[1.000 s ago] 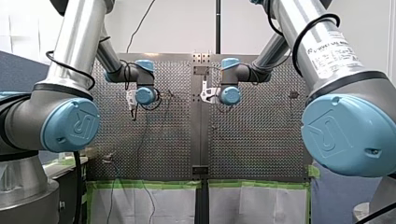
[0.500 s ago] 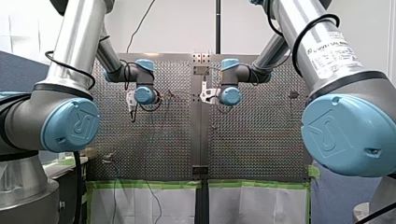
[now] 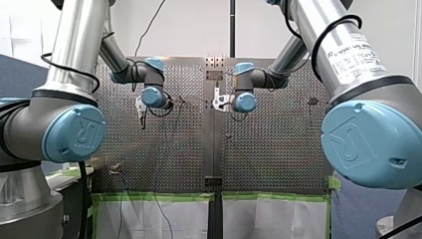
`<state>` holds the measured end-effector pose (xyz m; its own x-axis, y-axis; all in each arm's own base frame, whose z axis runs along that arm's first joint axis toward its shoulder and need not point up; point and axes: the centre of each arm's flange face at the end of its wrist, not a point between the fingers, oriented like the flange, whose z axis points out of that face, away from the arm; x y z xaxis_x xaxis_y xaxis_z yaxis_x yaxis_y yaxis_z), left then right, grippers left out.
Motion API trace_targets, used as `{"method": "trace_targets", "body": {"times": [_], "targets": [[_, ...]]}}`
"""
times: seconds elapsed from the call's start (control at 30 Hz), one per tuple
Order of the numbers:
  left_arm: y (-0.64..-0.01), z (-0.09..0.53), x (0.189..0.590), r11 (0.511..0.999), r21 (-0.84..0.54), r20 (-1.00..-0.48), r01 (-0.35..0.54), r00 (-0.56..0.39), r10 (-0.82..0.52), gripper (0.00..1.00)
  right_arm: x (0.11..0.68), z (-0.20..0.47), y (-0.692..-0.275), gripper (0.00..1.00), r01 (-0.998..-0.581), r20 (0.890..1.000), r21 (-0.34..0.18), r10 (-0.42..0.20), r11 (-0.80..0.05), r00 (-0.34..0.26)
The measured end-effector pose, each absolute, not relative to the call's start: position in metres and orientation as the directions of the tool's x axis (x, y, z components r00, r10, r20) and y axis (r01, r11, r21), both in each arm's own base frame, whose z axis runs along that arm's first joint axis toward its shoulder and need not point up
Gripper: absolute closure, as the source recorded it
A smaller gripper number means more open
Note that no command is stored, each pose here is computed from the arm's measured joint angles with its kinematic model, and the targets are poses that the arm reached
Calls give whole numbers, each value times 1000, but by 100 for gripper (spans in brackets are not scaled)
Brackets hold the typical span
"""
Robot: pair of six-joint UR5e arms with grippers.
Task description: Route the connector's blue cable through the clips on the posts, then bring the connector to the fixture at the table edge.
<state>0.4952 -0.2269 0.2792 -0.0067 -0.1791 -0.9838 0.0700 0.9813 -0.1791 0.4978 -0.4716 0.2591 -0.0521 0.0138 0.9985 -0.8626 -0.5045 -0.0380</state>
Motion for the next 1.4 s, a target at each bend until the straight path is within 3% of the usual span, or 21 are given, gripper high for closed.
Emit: {"method": "trace_targets", "body": {"times": [0.5,1.4], "targets": [[-234,293,446,948,-270,-962,166,-74,-261,1,500,259,-469,100,-858,999,-38,13,-512,-53],[-252,299,431,941,-262,-965,215,-82,-249,1,502,258,-466,100,-855,999,-39,1,-518,-47]]}}
